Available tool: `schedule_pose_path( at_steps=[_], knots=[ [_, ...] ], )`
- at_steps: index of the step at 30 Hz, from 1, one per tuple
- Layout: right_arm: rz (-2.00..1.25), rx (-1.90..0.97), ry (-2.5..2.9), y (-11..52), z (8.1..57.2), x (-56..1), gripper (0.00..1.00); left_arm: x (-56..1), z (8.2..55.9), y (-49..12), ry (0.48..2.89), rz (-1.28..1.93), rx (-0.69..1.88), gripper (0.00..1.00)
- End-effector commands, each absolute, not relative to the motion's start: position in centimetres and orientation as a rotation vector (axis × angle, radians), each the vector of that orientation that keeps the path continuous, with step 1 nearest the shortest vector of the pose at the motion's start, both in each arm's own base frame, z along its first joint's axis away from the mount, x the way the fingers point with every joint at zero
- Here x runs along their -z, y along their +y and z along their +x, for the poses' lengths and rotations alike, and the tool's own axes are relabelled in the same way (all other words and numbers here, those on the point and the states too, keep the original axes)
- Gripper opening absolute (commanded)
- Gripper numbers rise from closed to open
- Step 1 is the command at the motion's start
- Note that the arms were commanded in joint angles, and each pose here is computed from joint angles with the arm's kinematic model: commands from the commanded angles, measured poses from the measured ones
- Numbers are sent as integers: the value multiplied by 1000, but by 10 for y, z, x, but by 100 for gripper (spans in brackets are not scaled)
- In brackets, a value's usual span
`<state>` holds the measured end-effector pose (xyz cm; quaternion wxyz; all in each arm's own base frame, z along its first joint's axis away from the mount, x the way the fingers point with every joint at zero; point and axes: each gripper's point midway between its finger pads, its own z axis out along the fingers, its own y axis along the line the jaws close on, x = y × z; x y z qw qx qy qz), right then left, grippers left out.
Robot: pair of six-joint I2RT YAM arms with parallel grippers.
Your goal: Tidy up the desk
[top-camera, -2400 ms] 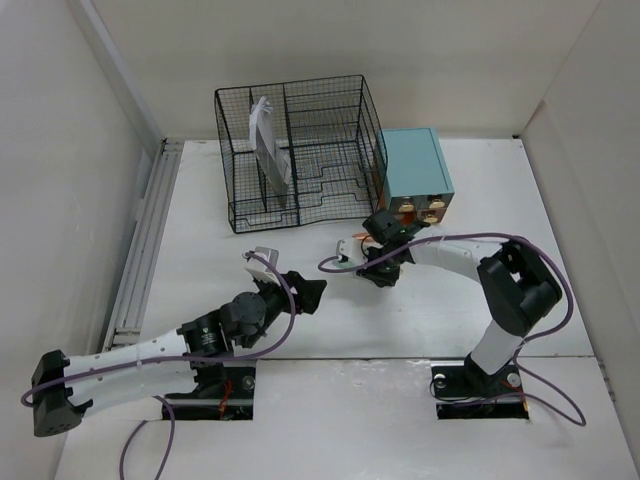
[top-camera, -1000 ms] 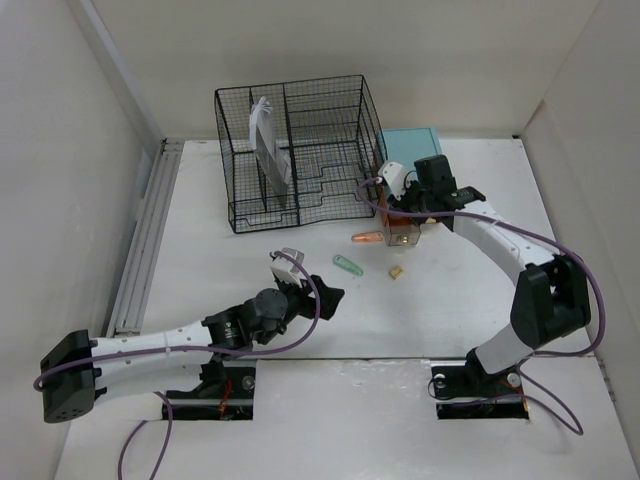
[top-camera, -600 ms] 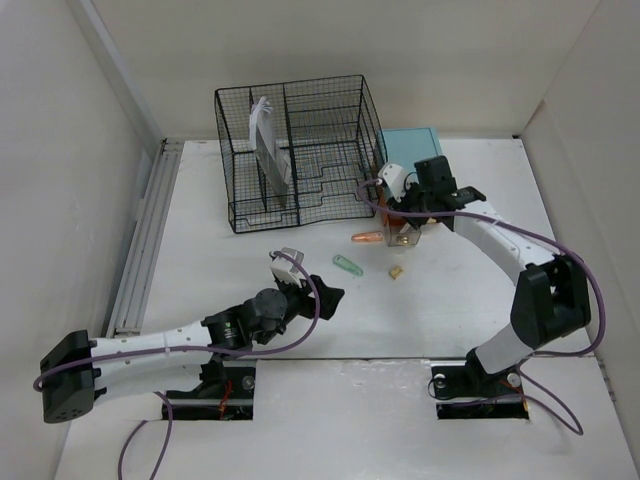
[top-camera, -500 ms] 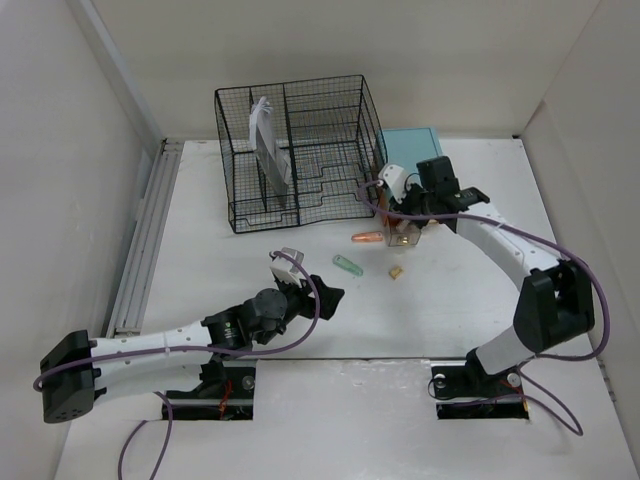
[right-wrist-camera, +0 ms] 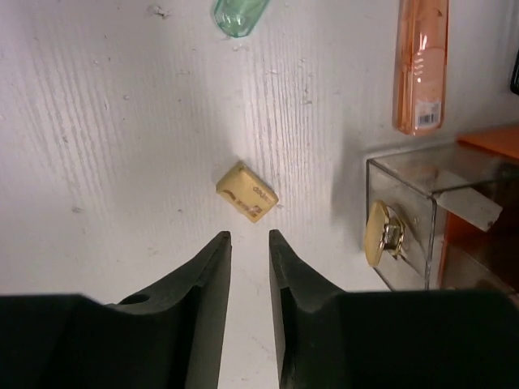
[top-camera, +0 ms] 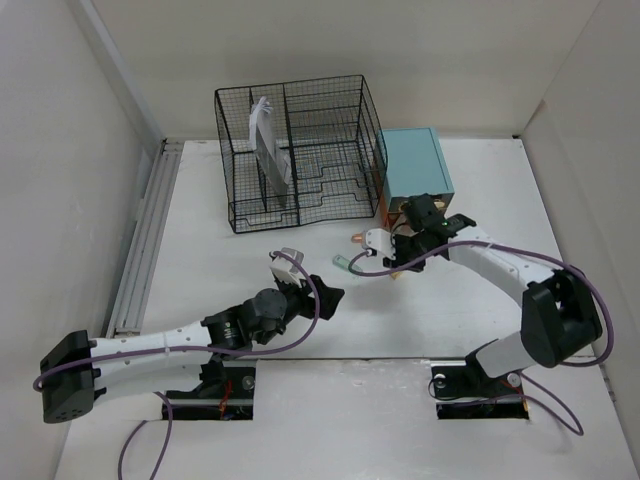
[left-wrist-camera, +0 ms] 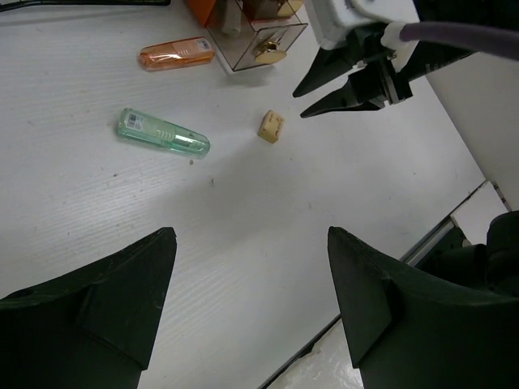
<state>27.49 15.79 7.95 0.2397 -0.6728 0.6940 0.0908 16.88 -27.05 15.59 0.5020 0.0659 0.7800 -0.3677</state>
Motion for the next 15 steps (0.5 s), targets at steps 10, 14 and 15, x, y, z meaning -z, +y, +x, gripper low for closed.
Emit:
schedule_pose_path(
  at_steps=[10,14,15],
  knots=[
    [-2053,-187,1844,173,281,-45,41,-169,165,-265,1839,122,951,73],
    [-2063,-164,1862,170,284,-39,44,-163,165,-261,1843,118,938,73],
    [-2064,-152,1865,169,284,-38,44,-163,165,-261,1843,118,938,73]
  ],
)
